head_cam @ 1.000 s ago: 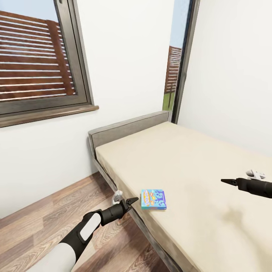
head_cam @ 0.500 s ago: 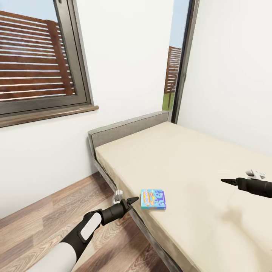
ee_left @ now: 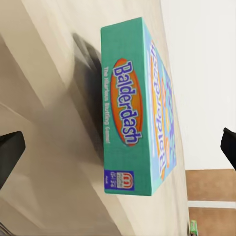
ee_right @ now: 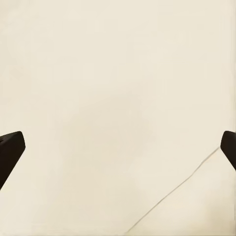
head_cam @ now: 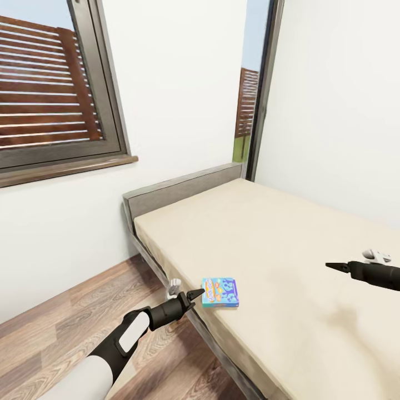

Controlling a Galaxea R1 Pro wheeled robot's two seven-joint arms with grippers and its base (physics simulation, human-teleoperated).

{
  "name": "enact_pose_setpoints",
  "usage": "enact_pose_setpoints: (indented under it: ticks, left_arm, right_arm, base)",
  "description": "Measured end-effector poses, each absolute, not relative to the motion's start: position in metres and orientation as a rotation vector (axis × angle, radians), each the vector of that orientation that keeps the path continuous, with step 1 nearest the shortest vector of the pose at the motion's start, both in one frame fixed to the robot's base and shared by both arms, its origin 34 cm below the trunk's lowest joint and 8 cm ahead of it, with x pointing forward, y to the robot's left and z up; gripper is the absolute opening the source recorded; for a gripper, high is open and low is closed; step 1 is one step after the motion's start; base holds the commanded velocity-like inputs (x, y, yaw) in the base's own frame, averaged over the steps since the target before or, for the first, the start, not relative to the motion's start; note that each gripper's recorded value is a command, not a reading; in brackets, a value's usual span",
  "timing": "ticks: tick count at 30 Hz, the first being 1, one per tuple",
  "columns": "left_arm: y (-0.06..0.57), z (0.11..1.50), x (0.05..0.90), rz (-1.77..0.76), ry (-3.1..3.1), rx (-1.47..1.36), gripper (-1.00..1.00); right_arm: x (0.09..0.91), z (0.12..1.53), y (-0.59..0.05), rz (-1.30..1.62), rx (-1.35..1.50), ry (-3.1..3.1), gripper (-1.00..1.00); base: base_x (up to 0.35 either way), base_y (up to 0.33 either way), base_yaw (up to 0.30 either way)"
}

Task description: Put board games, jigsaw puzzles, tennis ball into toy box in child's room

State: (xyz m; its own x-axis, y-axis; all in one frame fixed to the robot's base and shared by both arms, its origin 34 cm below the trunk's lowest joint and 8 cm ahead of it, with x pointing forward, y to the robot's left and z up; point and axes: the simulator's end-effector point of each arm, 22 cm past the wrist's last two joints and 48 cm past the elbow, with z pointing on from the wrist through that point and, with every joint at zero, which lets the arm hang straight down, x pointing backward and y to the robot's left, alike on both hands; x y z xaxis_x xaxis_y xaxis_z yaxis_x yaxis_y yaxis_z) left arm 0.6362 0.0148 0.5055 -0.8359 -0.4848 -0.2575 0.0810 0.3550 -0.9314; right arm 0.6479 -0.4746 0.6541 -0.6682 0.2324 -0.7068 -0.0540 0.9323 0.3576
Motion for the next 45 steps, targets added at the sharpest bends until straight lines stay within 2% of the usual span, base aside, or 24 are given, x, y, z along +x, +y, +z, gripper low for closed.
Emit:
enact_pose_setpoints:
  ticks: [34, 45]
  left_arm:
    - [0.0166, 0.5049, 0.6368, -1.502, 2.122, -0.363, 1.0]
    - [0.0201, 0.5025, 0.6368, -1.488, 2.129, -0.356, 1.0]
  right_arm:
    - [0.6475, 0.6545, -0.4761, 0.444, 0.126, 2.262, 1.0]
    - [0.6474, 0.6546, -0.4755, 0.448, 0.126, 2.262, 1.0]
  base:
    - [0.0, 0.0, -0.007]
    - [0.0, 0.0, -0.134]
